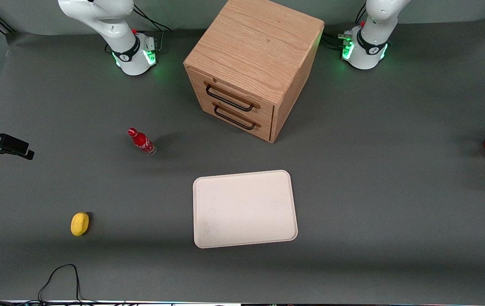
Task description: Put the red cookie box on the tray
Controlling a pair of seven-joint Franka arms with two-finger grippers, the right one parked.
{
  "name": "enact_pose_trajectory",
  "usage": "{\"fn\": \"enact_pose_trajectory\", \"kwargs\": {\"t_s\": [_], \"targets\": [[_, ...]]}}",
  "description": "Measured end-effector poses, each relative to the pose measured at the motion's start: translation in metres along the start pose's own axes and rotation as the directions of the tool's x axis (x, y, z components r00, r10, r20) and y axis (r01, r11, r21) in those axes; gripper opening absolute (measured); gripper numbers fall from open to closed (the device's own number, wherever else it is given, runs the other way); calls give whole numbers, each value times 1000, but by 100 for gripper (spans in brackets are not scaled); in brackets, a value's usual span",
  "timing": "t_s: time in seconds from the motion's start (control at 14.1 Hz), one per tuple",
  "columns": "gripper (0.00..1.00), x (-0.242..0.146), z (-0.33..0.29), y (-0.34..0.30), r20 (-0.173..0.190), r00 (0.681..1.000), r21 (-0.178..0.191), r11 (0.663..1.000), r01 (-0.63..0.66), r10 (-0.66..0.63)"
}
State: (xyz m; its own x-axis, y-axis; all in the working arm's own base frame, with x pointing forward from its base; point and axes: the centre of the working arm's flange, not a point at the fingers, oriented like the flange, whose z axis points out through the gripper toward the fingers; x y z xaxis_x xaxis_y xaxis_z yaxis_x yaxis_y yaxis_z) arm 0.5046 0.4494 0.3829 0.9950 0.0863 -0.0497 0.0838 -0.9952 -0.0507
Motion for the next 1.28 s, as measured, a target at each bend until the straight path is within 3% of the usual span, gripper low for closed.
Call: {"fn": "enact_pose_trajectory", "kwargs": {"t_s": [0.43,0.71,0.78,1.06,1.28], "targets": [[100,29,98,24,-15,999,-11,999,-38,38],[100,32,129,26,-8,999,-21,999,-43,42],[93,33,128,26,-11,999,-19,999,-44,44],[46,43,109,19,-39,997,11,998,-66,66],[15,44,109,20,-37,997,9,998,-69,69]]}}
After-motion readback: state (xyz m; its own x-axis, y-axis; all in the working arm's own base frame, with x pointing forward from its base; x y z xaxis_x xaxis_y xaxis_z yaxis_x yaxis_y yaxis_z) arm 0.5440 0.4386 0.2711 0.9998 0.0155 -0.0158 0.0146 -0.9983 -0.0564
